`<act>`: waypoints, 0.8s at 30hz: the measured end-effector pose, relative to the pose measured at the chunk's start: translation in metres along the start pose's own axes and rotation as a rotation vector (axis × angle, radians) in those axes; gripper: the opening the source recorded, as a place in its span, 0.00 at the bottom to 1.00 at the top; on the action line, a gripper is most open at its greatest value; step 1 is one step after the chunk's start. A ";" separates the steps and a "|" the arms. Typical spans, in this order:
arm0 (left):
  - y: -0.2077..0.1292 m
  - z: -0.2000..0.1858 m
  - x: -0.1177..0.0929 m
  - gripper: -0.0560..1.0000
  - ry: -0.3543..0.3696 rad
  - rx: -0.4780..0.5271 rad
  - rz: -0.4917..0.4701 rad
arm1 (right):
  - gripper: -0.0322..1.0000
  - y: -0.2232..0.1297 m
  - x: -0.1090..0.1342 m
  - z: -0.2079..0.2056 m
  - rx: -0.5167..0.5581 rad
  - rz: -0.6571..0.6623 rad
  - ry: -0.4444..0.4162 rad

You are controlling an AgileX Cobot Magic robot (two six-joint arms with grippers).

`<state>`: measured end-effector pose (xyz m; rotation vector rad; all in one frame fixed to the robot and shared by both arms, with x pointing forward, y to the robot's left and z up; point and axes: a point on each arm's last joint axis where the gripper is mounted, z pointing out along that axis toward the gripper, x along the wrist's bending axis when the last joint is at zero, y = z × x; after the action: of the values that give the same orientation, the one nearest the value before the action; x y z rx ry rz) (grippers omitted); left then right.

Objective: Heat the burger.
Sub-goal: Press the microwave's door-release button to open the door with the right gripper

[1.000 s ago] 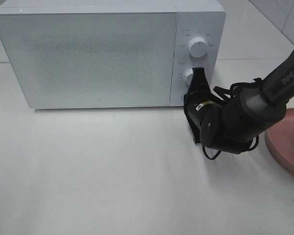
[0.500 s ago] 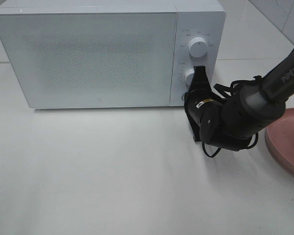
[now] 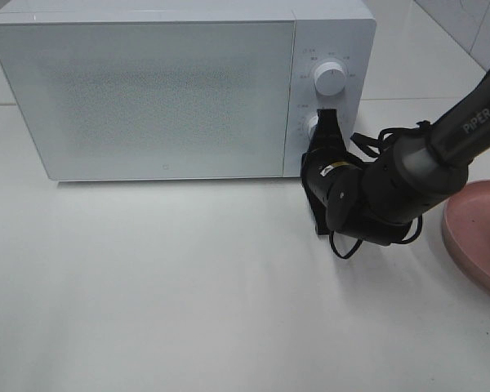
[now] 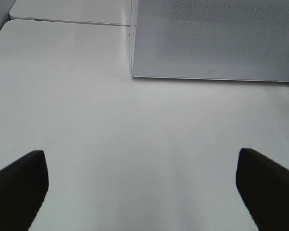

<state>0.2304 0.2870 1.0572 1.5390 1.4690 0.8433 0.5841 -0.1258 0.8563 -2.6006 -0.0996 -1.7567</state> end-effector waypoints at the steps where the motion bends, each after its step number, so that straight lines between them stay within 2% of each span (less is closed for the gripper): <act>1: 0.000 0.000 0.000 0.98 0.000 0.000 0.000 | 0.03 0.000 0.000 0.000 -0.003 -0.001 0.004; 15: 0.000 0.000 0.000 0.98 0.000 0.000 0.000 | 0.03 0.001 -0.002 0.000 -0.058 -0.037 0.074; 24: 0.000 0.000 0.000 0.98 0.000 0.000 0.000 | 0.03 -0.003 -0.006 0.009 -0.086 -0.013 0.074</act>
<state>0.2304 0.2870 1.0572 1.5390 1.4690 0.8433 0.5898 -0.1232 0.8478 -2.5947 -0.0416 -1.9001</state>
